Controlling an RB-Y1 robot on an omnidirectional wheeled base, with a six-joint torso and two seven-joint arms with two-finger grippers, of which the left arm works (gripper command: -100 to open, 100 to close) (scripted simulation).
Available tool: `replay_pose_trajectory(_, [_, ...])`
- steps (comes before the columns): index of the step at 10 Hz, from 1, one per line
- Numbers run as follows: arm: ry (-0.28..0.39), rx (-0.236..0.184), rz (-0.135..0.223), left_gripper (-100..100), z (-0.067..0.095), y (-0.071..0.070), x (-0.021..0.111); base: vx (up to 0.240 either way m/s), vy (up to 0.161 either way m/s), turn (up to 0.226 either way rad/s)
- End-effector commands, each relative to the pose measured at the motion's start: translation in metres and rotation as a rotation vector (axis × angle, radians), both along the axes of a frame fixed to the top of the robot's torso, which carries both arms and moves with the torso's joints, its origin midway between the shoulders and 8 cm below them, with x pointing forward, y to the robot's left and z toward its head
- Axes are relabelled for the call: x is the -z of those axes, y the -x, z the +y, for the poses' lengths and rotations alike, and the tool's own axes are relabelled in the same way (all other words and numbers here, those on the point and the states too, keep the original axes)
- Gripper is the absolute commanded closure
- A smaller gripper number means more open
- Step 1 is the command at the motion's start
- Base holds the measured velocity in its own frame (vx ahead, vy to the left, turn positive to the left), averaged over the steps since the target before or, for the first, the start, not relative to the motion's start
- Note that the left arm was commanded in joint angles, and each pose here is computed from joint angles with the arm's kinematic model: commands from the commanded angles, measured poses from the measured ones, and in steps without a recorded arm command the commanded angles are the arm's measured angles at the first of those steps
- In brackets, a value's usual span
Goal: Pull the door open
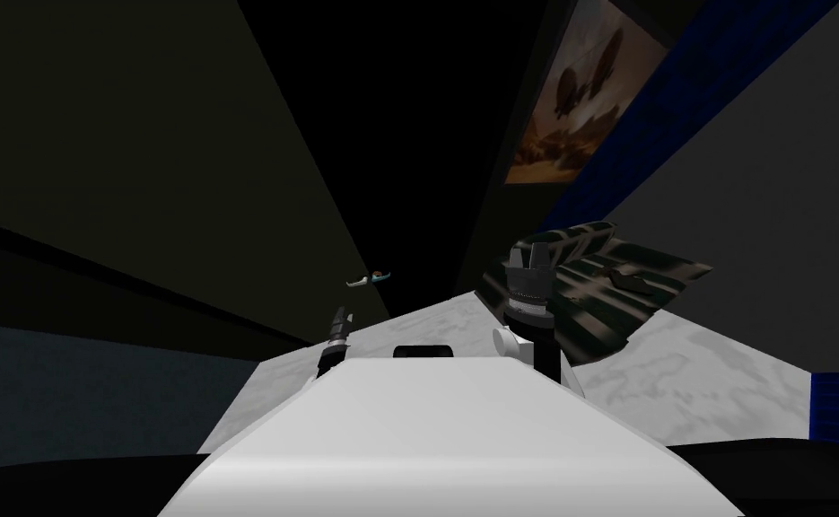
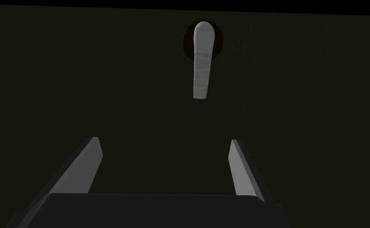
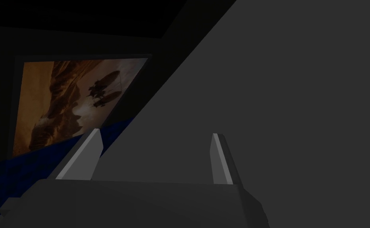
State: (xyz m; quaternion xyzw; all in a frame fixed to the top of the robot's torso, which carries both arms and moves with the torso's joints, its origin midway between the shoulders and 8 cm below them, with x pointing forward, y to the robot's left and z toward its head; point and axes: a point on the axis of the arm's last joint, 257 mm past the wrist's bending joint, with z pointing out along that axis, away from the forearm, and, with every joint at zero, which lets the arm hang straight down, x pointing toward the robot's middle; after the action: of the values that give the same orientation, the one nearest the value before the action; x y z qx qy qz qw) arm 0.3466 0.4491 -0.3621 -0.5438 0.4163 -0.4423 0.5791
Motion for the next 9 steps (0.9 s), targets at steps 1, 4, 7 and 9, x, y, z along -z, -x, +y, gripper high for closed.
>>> replay_pose_trajectory(1, [0.006,-0.015,0.018,-100,0.006,0.005,0.009,0.128,0.009,-0.032])
replay_pose_trajectory(4, [0.013,-0.036,0.041,-100,0.015,0.013,0.021,0.131,-0.005,-0.022])
replay_pose_trajectory(7, [0.017,-0.046,0.052,-100,0.019,0.018,0.026,0.136,0.032,-0.019])
replay_pose_trajectory(9, [0.003,-0.093,0.083,-100,0.043,0.036,0.031,0.059,0.055,0.092])
